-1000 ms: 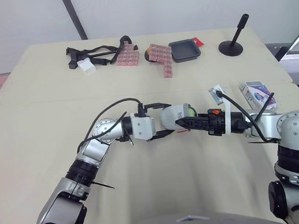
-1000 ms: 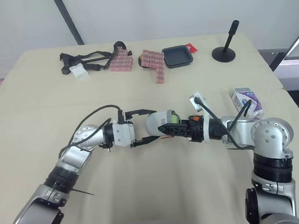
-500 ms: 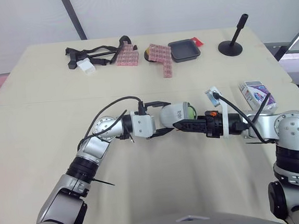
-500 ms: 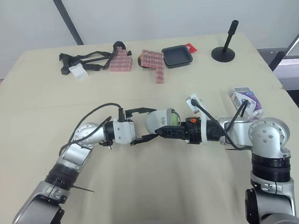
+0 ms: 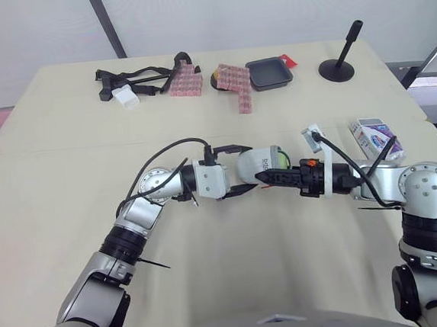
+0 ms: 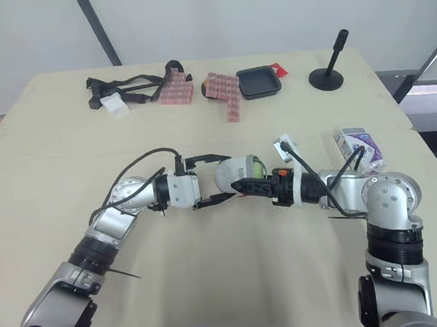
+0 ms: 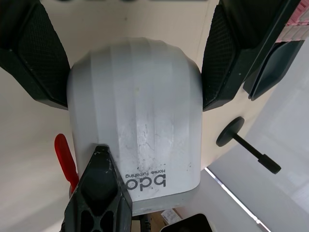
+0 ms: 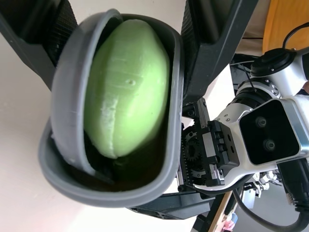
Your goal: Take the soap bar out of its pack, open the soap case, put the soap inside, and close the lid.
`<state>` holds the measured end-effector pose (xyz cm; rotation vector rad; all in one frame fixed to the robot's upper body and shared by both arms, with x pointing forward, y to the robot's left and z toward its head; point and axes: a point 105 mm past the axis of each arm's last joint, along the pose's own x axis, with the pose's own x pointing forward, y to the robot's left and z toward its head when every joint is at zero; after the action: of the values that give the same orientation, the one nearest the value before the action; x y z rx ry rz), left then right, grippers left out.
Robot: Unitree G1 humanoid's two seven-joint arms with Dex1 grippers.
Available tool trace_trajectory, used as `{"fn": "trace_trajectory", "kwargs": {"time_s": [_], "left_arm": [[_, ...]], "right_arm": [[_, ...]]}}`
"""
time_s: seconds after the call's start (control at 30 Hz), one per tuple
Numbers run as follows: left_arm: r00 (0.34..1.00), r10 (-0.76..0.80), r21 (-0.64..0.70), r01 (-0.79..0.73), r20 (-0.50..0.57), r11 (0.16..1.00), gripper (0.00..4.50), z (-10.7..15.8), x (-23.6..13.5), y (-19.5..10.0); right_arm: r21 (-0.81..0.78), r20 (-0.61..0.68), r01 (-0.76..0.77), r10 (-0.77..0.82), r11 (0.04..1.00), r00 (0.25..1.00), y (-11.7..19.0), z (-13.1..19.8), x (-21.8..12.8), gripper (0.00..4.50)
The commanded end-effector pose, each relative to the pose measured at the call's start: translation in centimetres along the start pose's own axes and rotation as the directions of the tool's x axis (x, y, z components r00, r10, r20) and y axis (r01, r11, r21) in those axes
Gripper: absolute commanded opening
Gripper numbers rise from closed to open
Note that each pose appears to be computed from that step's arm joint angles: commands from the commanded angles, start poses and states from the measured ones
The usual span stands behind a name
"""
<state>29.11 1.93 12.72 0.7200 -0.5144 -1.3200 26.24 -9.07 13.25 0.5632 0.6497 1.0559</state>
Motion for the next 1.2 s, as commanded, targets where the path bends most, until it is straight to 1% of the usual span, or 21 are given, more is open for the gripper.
{"fn": "trace_trajectory", "kwargs": {"time_s": [0.03, 0.4, 0.53, 0.6, 0.67, 0.73, 0.87, 0.93, 0.97, 1.03, 1.13, 1.2], "left_arm": [[0.999, 0.027, 0.028, -0.028, 0.036, 0.999, 3.45, 0.8, 0.0, 1.0], [0.998, 0.049, 0.025, -0.050, 0.036, 0.998, 3.45, 0.8, -0.1, 1.2], [0.998, 0.054, -0.013, -0.054, 0.042, 0.998, 3.45, 0.7, -0.2, 1.3], [0.997, 0.068, -0.040, -0.067, 0.038, 0.997, 4.48, 0.6, -0.4, 1.6], [0.995, 0.095, -0.086, -0.092, 0.031, 0.992, 4.50, 0.4, -0.6, 2.3], [0.995, 0.096, -0.102, -0.093, 0.026, 0.990, 4.50, 0.3, -0.6, 2.6], [0.999, 0.051, -0.153, -0.050, 0.004, 0.987, 4.50, -0.3, -1.4, 2.7], [1.000, 0.014, -0.214, -0.010, 0.017, 0.977, 4.50, -0.3, -2.1, 2.7], [0.999, -0.007, -0.252, 0.015, 0.033, 0.968, 4.50, -0.1, -2.4, 2.7], [0.999, -0.028, -0.344, 0.036, 0.027, 0.938, 4.50, -0.1, -2.9, 3.0], [0.996, -0.086, -0.435, 0.074, -0.007, 0.897, 4.50, -0.2, -3.3, 3.1], [0.993, -0.115, -0.474, 0.095, -0.013, 0.875, 4.50, 0.0, -3.2, 3.2]], "right_arm": [[-0.024, 0.009, 0.002, -0.002, 1.000, 1.000, 0.2, 0.2, -0.4, 2.11], [-0.027, -0.004, -0.003, 0.002, 1.000, 1.000, 0.1, 0.0, -0.4, 2.11], [-0.029, -0.005, -0.002, 0.001, 1.000, 1.000, 0.1, 0.0, -0.4, 2.11], [-0.030, -0.006, -0.002, 0.002, 1.000, 1.000, 0.1, 0.0, -0.4, 2.11], [-0.031, -0.006, -0.001, 0.001, 1.000, 1.000, 0.1, 0.0, -0.4, 2.11], [-0.031, -0.003, -0.003, 0.003, 1.000, 1.000, 0.1, 0.1, -0.4, 2.10], [-0.047, -0.010, 0.007, -0.007, 0.999, 1.000, 0.1, 0.1, -0.6, 2.10], [-0.102, -0.045, 0.044, -0.049, 0.994, 0.998, -0.1, 0.1, -1.0, 2.10], [-0.152, -0.073, 0.073, -0.085, 0.986, 0.994, -0.3, 0.0, -1.3, 2.10], [-0.266, -0.132, 0.118, -0.157, 0.957, 0.979, -0.8, -0.1, -1.8, 2.10], [-0.462, -0.206, 0.129, -0.247, 0.878, 0.947, -0.8, 0.6, -2.5, 2.08], [-0.589, -0.250, 0.105, -0.304, 0.801, 0.920, -0.4, 1.5, -2.8, 2.08]]}}
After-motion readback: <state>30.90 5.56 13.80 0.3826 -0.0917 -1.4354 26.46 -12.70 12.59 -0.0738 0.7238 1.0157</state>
